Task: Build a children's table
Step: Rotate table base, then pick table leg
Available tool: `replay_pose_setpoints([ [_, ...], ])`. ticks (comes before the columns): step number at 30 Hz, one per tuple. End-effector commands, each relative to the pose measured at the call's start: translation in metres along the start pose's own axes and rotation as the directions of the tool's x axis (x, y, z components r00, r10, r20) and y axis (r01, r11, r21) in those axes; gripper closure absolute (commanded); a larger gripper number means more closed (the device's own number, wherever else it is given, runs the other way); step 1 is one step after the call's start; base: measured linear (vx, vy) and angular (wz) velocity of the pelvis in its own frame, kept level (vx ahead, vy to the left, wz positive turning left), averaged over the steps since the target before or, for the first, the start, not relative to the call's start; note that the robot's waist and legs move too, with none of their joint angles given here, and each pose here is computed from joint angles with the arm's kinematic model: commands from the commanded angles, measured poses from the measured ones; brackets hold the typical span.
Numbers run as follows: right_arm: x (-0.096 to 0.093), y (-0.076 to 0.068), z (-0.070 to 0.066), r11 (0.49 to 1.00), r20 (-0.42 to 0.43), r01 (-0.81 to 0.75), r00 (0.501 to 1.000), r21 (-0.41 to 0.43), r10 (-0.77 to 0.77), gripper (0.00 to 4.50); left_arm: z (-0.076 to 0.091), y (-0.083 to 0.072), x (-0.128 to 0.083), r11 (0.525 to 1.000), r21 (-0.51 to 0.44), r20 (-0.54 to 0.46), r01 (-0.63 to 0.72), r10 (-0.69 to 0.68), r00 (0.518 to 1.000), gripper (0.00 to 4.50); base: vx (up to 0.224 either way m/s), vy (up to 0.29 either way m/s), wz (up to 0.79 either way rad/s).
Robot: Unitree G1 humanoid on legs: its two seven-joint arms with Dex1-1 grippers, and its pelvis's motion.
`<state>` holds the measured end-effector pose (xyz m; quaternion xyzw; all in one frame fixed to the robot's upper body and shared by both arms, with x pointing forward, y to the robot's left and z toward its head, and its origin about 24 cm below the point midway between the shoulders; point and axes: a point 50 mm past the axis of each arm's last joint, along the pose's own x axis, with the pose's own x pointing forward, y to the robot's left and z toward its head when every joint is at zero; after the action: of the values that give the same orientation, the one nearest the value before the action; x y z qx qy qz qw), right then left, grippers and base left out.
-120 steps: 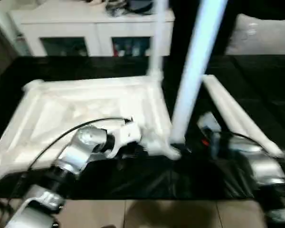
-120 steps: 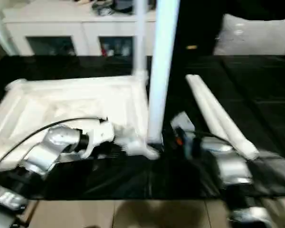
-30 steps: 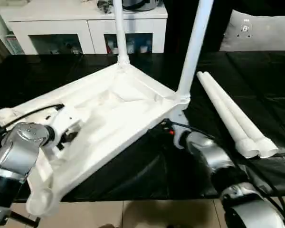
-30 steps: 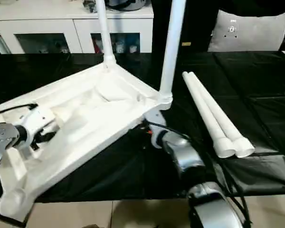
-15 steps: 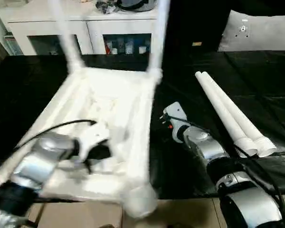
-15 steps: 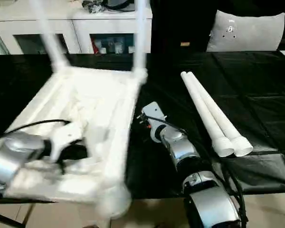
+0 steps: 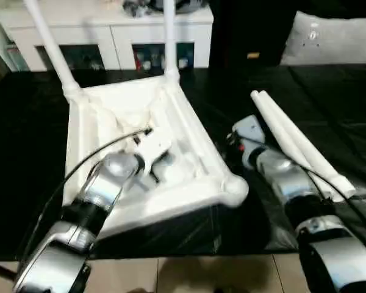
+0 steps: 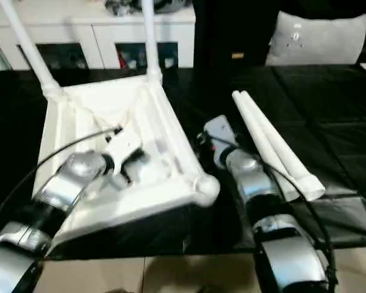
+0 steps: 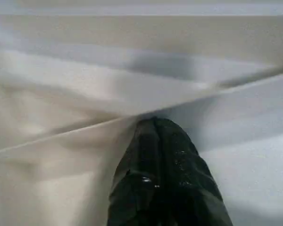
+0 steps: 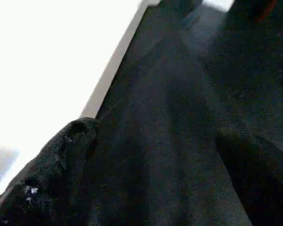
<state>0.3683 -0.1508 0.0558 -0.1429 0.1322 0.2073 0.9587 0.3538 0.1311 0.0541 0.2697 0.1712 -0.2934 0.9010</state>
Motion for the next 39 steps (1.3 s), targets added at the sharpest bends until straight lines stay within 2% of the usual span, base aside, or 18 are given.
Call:
replay_pose_setpoints([
  [1, -0.004, -0.01, 0.009, 0.999, 0.037, 0.052, 0.998, -0.001, -0.052, 0.0, -0.002, 0.012, 0.0, 0.994, -0.014, 0.005, -0.108, 0.109, 0.994, 4.45, 0.0, 0.0, 0.0],
  [3, -0.012, -0.02, 0.008, 0.995, 0.041, 0.099, 0.994, -0.007, -0.098, 0.0, -0.003, 0.014, 0.0, 0.99, -0.013, 0.02, -0.142, 0.142, 0.99, 4.45, 0.0, 0.0, 0.0],
  [7, -0.023, -0.03, 0.005, 0.986, 0.022, 0.165, 0.986, 0.005, -0.165, 0.0, -0.002, 0.009, -0.002, 0.996, 0.003, 0.087, -0.087, 0.086, 0.992, 4.45, 0.0, 0.0, 0.0],
  [8, -0.028, -0.035, 0.003, 0.982, 0.002, 0.191, 0.982, 0.008, -0.191, 0.0, 0.001, 0.003, -0.006, 1.0, 0.007, 0.144, -0.023, 0.021, 0.989, 4.45, 0.0, 0.0, 0.0],
  [11, -0.037, -0.043, -0.001, 0.976, -0.066, 0.215, 0.975, 0.035, -0.212, 0.0, 0.005, -0.006, -0.015, 0.997, 0.001, 0.218, 0.08, -0.079, 0.973, 4.45, 0.0, 0.0, 0.0],
  [13, -0.041, -0.045, -0.002, 0.976, -0.085, 0.212, 0.975, 0.05, -0.207, 0.0, 0.008, -0.009, -0.02, 0.991, -0.012, 0.246, 0.133, -0.126, 0.961, 4.45, 0.0, 0.0, 0.0],
  [14, -0.043, -0.046, -0.002, 0.975, -0.096, 0.213, 0.974, 0.059, -0.207, 0.0, 0.008, -0.011, -0.022, 0.988, -0.011, 0.255, 0.154, -0.146, 0.956, 4.28, 0.0, 0.0, 0.0],
  [18, -0.054, -0.056, -0.002, 0.966, -0.17, 0.249, 0.957, 0.075, -0.234, 0.0, 0.019, -0.024, -0.038, 0.95, 0.04, 0.302, 0.311, -0.308, 0.902, 4.06, 0.0, 0.0, 0.0],
  [21, -0.056, -0.056, 0.0, 0.967, -0.183, 0.241, 0.958, 0.085, -0.223, 0.0, 0.023, -0.028, -0.042, 0.935, 0.057, 0.31, 0.351, -0.351, 0.883, 3.73, 0.0, 0.0, 0.0],
  [23, -0.059, -0.058, 0.001, 0.968, -0.251, 0.241, 0.944, 0.076, -0.215, 0.0, 0.031, -0.034, -0.049, 0.909, 0.092, 0.309, 0.407, -0.415, 0.856, 3.6, 0.0, 0.0, 0.0],
  [26, -0.062, -0.062, -0.004, 0.967, -0.394, 0.254, 0.889, 0.002, -0.233, 0.0, 0.033, -0.038, -0.053, 0.888, 0.102, 0.293, 0.449, -0.458, 0.839, 3.28, 0.0, 0.0, 0.0],
  [28, -0.063, -0.063, -0.005, 0.965, -0.427, 0.263, 0.873, 0.005, -0.236, 0.0, 0.033, -0.04, -0.056, 0.881, 0.097, 0.288, 0.464, -0.471, 0.834, 3.15, 0.0, 0.0, 0.0],
  [39, -0.078, -0.071, -0.002, 0.946, -0.484, 0.311, 0.843, 0.086, -0.234, 0.0, 0.034, -0.043, -0.061, 0.87, 0.082, 0.268, 0.486, -0.489, 0.83, 2.23, 0.0, 0.0, 0.0],
])
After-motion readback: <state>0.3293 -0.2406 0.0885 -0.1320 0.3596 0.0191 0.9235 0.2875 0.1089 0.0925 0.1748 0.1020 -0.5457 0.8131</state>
